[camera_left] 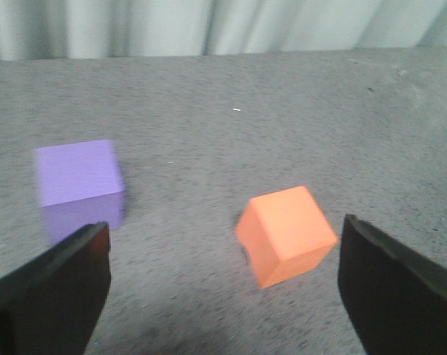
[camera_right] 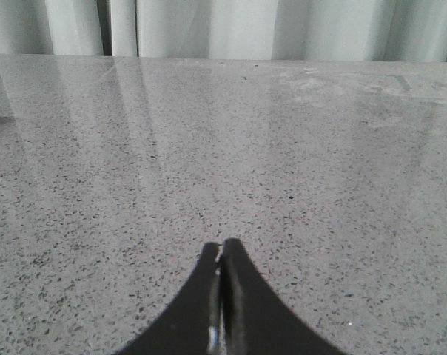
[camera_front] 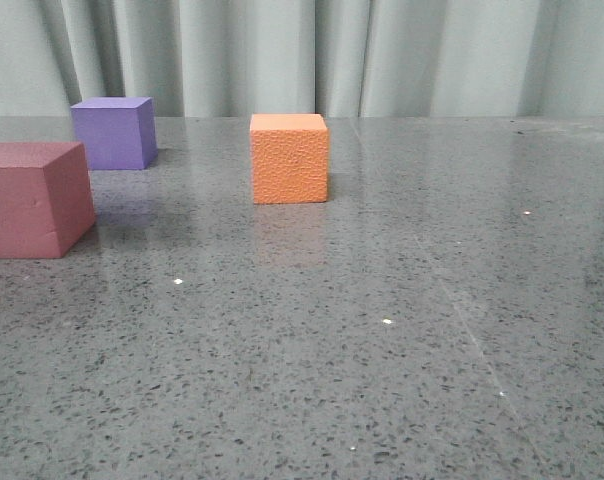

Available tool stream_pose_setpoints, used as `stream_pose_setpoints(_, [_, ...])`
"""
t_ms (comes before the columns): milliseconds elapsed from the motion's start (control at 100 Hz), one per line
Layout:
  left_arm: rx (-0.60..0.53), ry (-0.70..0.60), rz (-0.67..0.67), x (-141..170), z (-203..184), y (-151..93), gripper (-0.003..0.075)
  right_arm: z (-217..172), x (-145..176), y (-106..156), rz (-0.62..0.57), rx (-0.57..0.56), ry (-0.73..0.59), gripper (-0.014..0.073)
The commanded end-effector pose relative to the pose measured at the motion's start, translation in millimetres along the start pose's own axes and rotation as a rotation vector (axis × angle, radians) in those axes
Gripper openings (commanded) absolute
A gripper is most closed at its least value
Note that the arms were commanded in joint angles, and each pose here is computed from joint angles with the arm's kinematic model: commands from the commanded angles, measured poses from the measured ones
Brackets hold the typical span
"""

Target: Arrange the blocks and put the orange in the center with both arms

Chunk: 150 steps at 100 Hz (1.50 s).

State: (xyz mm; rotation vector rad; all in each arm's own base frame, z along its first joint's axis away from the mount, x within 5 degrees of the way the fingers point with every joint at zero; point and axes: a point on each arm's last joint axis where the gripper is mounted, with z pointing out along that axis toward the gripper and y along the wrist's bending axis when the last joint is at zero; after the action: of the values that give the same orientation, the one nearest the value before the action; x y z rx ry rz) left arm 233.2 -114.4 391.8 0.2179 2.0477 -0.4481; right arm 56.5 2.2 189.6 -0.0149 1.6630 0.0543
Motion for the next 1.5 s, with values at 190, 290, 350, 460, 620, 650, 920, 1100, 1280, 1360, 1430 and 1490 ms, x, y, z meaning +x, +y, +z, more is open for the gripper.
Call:
stream_pose_setpoints(190, [0.041,-0.027,-0.040,-24.2,68.7,-50.3,0.0586,-3.2,-13.5,0.5,-0.005,-0.003,-0.121,-0.0059])
stream_pose_setpoints(290, [-0.014,0.006,-0.048,-19.7,94.0,-64.3,0.0586,-3.2,-13.5,0.5,-0.005,-0.003,-0.121,-0.0059])
stream_pose_setpoints(350, [-0.060,0.021,-0.046,-17.8,104.0,-72.0,0.0586,-3.2,-13.5,0.5,-0.005,-0.003,-0.121,-0.0059])
stream_pose_setpoints(460, [-0.136,0.036,-0.027,-12.5,121.2,-86.0,0.0586,-3.2,-13.5,0.5,-0.005,-0.003,-0.121,-0.0059])
stream_pose_setpoints(620, [-0.149,0.052,-0.019,-5.0,139.2,-102.8,0.0586,-3.2,-13.5,0.5,-0.005,-0.003,-0.121,-0.0059])
stream_pose_setpoints(650, [-0.147,0.053,-0.018,-4.2,140.6,-104.6,0.0586,-3.2,-13.5,0.5,-0.005,-0.003,-0.121,-0.0059])
stream_pose_setpoints(920, [-0.186,0.088,-0.024,5.5,152.1,-102.6,0.0586,-3.2,-13.5,0.5,-0.005,-0.003,-0.121,-0.0059])
stream_pose_setpoints(1100, [-0.191,0.092,-0.024,6.4,153.0,-102.3,0.0586,-3.2,-13.5,0.5,-0.005,-0.003,-0.121,-0.0059])
stream_pose_setpoints(1280, [-0.201,0.105,-0.019,10.1,157.2,-101.8,0.0586,-3.2,-13.5,0.5,-0.005,-0.003,-0.121,-0.0059])
stream_pose_setpoints(1360, [-0.204,0.113,-0.020,12.3,159.5,-101.7,0.0586,-3.2,-13.5,0.5,-0.005,-0.003,-0.121,-0.0059])
stream_pose_setpoints(1430, [-0.207,0.119,-0.017,14.3,162.1,-101.7,0.0586,-3.2,-13.5,0.5,-0.005,-0.003,-0.121,-0.0059])
stream_pose_setpoints(1490, [-0.210,0.125,-0.018,15.9,163.6,-101.5,0.0586,-3.2,-13.5,0.5,-0.005,-0.003,-0.121,-0.0059])
